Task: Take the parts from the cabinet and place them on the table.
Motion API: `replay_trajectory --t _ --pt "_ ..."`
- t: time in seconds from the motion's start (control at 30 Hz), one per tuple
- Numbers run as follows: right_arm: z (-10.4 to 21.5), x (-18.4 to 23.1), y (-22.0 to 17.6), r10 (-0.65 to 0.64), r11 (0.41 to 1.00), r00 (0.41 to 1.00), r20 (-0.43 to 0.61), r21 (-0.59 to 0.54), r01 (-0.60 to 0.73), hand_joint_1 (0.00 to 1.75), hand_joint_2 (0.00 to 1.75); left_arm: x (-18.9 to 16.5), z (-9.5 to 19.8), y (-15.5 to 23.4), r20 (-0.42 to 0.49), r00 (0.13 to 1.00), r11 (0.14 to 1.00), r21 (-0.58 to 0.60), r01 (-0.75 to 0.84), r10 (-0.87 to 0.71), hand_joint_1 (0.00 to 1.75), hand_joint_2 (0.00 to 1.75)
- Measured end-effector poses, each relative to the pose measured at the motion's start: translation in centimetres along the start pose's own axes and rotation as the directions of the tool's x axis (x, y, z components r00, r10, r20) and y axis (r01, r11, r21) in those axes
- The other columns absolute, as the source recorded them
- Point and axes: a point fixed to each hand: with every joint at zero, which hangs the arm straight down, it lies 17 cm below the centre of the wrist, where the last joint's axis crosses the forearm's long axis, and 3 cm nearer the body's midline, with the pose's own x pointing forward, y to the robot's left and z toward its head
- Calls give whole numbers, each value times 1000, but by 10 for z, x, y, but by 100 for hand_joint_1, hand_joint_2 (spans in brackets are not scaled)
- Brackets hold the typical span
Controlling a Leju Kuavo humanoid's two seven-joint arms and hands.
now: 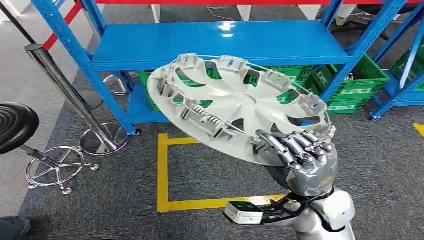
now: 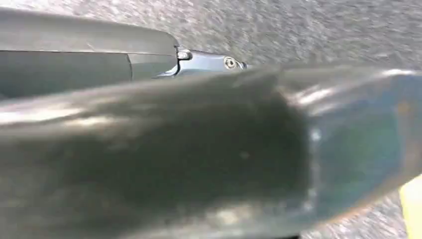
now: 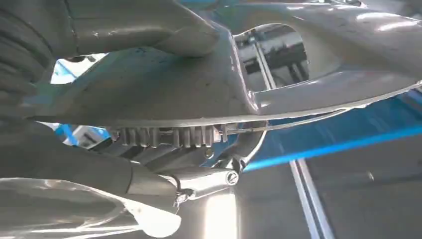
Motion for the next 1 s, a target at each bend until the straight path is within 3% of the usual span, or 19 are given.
replay_trajectory --t 0.6,1.0 --pt "-11 -26 -19 161 987 986 30 -22 -160 175 175 28 -25 8 36 999 1000 15 -10 10 0 0" --pt "-6 -40 -29 213 977 977 7 -16 -212 175 175 26 -31 11 20 1000 1000 4 6 -7 0 0"
